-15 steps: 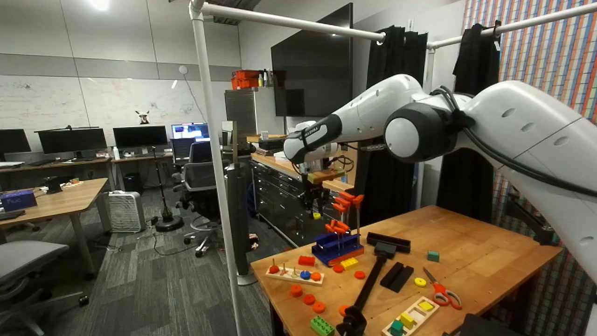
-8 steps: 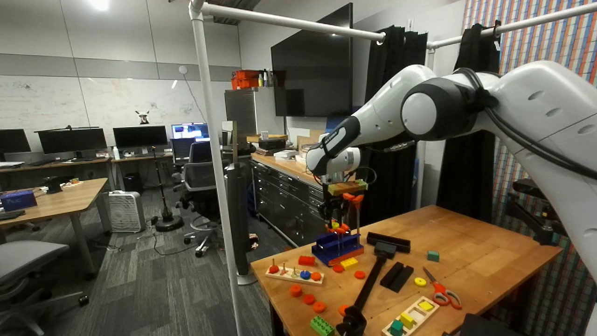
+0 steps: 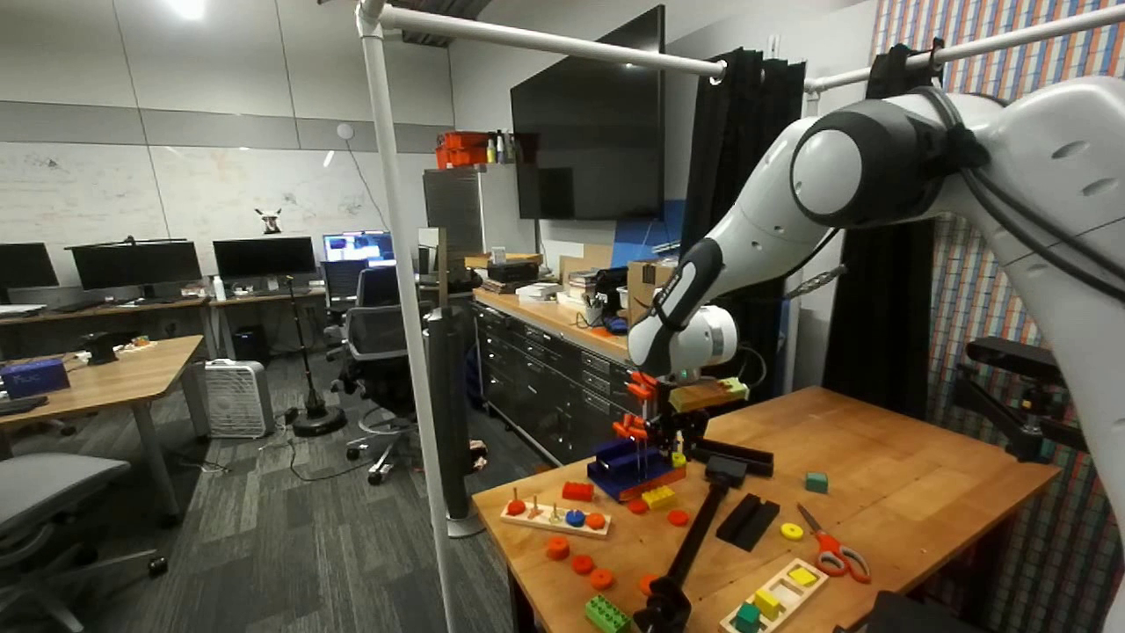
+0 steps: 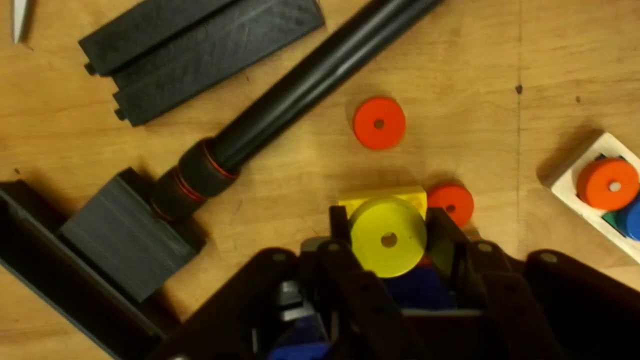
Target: Pick up the yellow object from the wooden object and put it on the table
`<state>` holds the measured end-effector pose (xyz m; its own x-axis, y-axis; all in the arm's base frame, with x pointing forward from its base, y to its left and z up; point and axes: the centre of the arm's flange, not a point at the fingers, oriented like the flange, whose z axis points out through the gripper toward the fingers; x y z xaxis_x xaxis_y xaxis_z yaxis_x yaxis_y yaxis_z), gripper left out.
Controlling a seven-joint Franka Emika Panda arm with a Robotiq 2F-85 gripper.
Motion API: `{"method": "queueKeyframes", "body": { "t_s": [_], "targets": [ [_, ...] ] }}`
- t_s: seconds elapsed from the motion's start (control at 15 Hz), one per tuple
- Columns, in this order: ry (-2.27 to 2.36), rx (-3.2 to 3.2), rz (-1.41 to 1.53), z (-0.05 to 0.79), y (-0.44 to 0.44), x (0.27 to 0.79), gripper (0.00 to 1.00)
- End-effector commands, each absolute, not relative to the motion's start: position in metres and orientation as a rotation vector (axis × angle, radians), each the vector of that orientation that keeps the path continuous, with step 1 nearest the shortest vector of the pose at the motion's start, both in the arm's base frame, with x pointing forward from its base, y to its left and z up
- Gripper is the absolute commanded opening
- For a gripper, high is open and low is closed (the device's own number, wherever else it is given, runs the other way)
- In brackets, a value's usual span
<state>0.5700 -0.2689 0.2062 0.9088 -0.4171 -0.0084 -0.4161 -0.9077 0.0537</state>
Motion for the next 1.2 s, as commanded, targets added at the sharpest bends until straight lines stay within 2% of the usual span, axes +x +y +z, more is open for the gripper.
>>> {"method": "queueKeyframes", "body": {
  "t_s": [0.0,0.2,0.27,0.53,1.0,1.07,1.13],
  "targets": [
    [-0.645,3.045,-0.045,0.192,-0.263,0.480,0.23],
    [-0.600,3.078,-0.168,0.155,-0.270,0.422,0.23],
    [-0.578,3.098,-0.201,0.145,-0.272,0.417,0.23],
    [-0.500,3.130,-0.292,0.127,-0.269,0.412,0.23],
    [-0.458,3.154,-0.240,0.125,-0.264,0.418,0.24],
    [-0.467,3.158,-0.243,0.125,-0.264,0.418,0.43],
    [-0.476,3.165,-0.248,0.124,-0.264,0.418,0.68]
  ]
}}
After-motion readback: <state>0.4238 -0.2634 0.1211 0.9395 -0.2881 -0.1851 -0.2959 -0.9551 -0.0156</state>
